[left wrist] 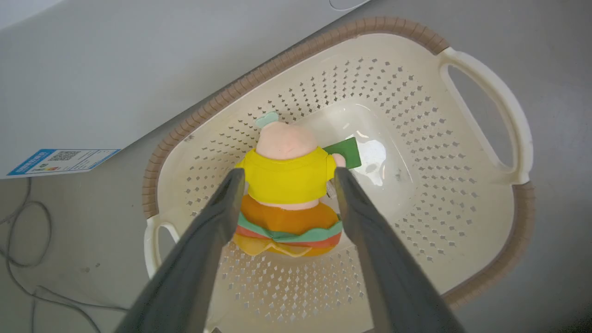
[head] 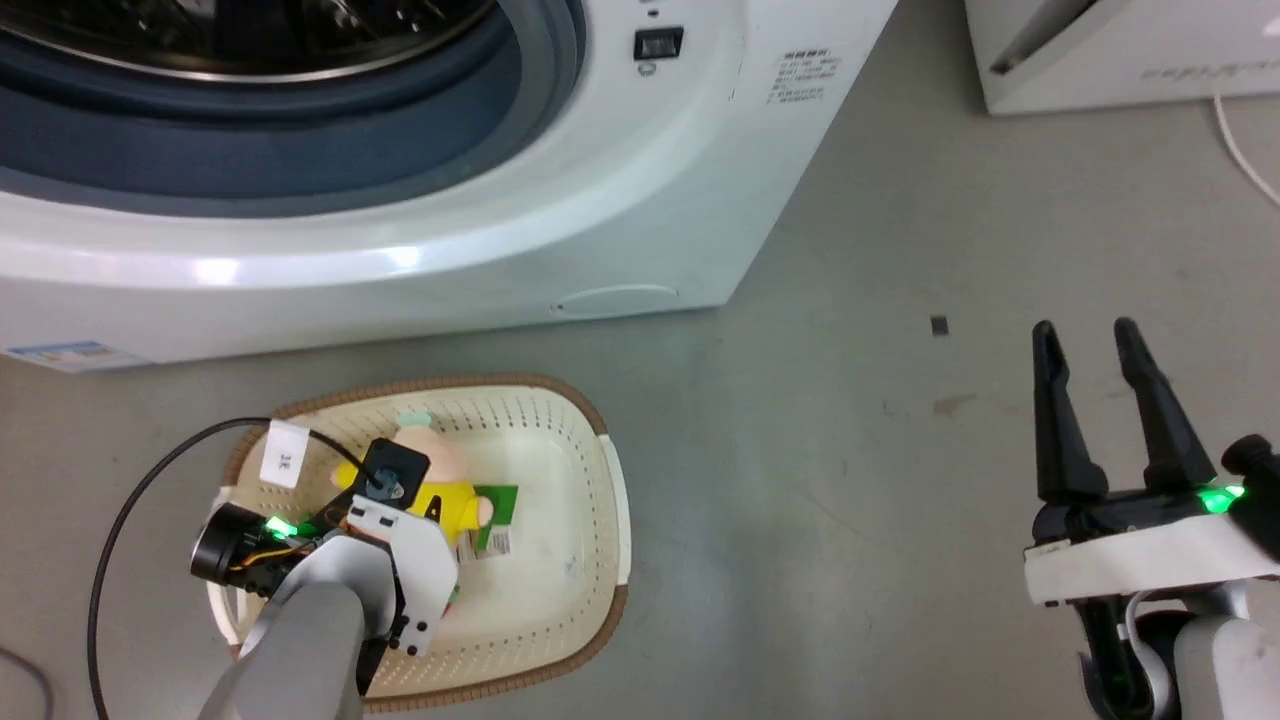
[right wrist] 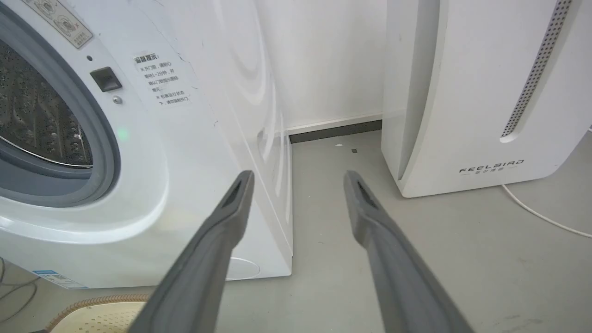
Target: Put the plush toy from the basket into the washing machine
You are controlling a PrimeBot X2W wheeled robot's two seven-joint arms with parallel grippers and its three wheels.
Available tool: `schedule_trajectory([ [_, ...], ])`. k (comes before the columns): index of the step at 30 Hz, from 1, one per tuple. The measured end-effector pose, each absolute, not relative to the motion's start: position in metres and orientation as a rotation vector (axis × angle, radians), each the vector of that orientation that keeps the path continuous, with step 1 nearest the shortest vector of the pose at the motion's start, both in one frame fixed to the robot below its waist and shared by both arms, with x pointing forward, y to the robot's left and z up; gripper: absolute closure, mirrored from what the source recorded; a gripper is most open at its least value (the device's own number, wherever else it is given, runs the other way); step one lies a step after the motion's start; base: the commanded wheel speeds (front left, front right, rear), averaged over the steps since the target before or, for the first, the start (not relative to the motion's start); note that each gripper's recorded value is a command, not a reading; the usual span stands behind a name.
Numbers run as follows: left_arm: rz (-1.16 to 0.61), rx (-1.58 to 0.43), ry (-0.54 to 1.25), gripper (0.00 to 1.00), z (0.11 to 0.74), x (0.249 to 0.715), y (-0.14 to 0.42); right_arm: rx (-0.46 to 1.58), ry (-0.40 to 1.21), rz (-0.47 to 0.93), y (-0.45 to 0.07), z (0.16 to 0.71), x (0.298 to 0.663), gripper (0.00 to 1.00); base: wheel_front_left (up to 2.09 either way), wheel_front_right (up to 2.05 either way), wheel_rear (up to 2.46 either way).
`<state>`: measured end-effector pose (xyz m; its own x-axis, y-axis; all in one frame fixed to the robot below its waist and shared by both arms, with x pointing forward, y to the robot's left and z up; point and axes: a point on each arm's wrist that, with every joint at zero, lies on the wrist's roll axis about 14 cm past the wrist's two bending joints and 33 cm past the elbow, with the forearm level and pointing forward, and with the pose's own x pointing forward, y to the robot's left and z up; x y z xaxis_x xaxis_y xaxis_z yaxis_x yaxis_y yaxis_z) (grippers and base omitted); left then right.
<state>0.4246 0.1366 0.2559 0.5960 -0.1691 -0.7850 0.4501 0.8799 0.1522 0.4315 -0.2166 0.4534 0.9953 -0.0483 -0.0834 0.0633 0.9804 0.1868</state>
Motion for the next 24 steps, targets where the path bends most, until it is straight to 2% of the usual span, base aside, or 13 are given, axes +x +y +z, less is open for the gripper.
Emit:
schedule_trajectory([
  [9, -0.401, 0.38, 1.054, 0.0, 0.207, 0.412, 0.14, 0.191, 0.107, -0.075, -0.222, 0.43, 0.447, 0.0, 0.0, 0.0, 0.0],
  [24, -0.403, 0.41, 1.208, 0.0, 0.147, 0.419, 0.151, 0.211, 0.166, -0.111, -0.231, 0.383, 0.462, 0.0, 0.0, 0.0, 0.0],
])
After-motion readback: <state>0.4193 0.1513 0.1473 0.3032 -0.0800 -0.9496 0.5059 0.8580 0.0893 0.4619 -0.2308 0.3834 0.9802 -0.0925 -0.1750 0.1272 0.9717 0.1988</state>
